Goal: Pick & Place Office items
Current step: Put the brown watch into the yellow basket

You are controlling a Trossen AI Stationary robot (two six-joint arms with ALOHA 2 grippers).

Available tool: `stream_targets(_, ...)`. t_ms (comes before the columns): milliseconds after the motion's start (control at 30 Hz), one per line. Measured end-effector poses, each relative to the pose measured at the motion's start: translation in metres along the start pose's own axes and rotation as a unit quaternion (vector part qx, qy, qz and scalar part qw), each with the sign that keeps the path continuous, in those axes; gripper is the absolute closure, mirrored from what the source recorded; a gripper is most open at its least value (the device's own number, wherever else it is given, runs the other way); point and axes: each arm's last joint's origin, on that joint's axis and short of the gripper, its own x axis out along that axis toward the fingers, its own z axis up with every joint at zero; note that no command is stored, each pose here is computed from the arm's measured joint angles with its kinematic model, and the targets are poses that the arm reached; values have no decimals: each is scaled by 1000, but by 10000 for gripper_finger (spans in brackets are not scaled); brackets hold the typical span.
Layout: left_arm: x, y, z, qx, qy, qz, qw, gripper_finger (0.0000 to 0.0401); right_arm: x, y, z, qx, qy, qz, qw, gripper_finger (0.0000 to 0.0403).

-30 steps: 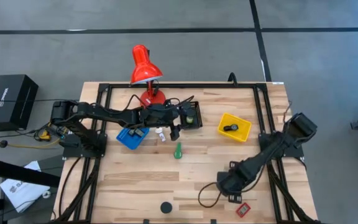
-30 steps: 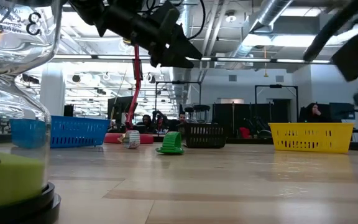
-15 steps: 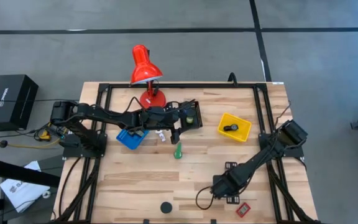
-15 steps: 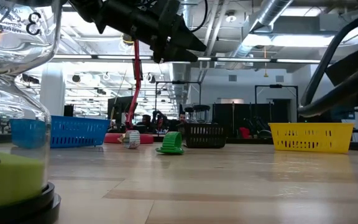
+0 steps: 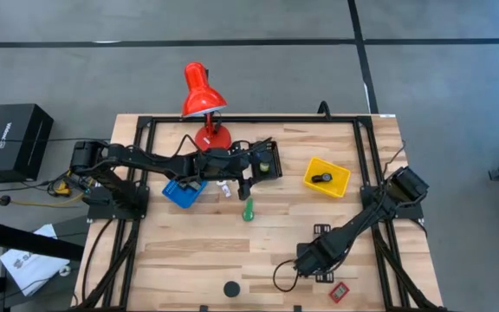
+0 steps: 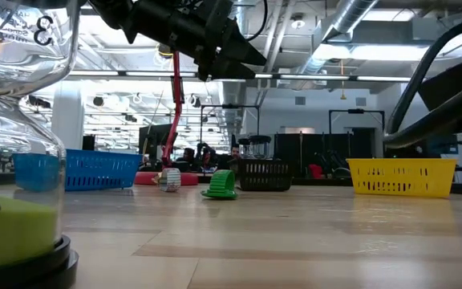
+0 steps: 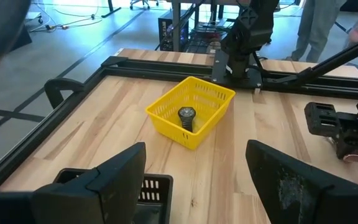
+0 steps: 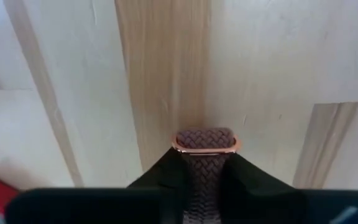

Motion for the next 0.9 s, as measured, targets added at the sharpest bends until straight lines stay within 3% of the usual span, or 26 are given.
stream_targets(167,0,0,0,0,-1,0,1000,128,-4,2,4,8,-21,-15,1000,391)
stream_targets(400,0,0,1,-1,-3,0,1000,128,-33,-1,23,27,-57,-48,997,391)
stream_targets(567,0,0,1,-1,-4,0,1000,128,-65,-9,26,7,-53,-126,991,395)
stream_targets(733,0,0,1,-2,-4,0,1000,128,-94,-23,18,5,-71,-235,969,391)
stream_targets(900,0,0,1,-2,-4,0,1000,128,-115,-44,2,30,-107,-253,961,395)
